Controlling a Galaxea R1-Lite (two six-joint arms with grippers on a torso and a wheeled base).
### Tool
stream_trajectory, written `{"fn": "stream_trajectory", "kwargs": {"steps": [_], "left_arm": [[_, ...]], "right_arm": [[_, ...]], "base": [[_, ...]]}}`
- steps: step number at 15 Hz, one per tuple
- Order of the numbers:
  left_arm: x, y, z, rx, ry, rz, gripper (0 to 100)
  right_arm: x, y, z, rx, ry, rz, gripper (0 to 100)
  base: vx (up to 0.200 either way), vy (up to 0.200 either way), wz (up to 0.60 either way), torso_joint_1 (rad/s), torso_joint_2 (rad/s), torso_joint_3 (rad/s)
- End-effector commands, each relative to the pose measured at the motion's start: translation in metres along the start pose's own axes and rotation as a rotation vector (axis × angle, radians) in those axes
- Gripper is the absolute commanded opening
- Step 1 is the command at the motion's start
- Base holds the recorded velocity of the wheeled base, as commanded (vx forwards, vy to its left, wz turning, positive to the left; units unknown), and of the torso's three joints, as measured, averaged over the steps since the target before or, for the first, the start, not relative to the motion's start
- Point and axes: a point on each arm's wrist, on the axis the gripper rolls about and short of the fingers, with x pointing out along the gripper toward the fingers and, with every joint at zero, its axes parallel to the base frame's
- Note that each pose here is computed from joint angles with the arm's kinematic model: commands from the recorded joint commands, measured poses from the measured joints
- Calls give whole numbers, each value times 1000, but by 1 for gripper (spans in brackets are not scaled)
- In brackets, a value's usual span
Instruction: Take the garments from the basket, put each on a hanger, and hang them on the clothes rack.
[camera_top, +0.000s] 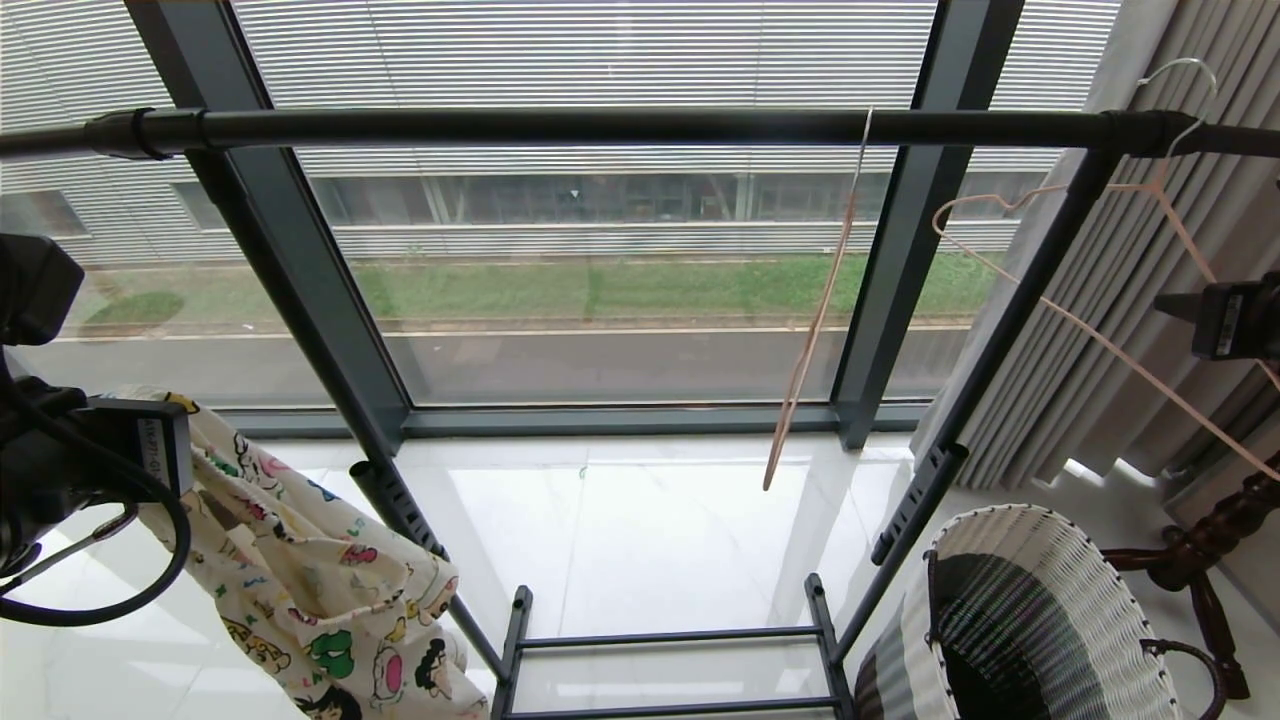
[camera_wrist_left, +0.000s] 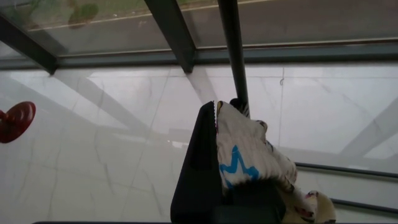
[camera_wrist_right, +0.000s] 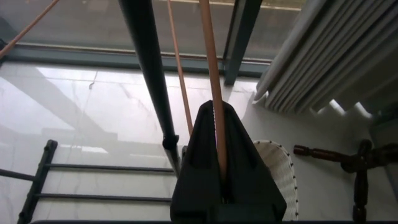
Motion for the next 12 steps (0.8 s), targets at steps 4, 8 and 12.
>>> {"fn": "stream_trajectory", "kwargs": {"steps": [4, 8, 12], "left_arm": [[1, -1, -1, 2, 4, 0, 0], [0, 0, 0, 1, 1, 0, 0], [0, 0, 0, 2, 1, 0, 0]], "right_arm": [[-25, 6, 5, -11, -53, -4, 0], [-38, 7, 8, -19, -86, -13, 0], [-56, 8, 4, -22, -104, -32, 0]], "base": [[0, 0, 0, 0, 0, 0], [0, 0, 0, 0, 0, 0], [0, 0, 0, 0, 0, 0]]}}
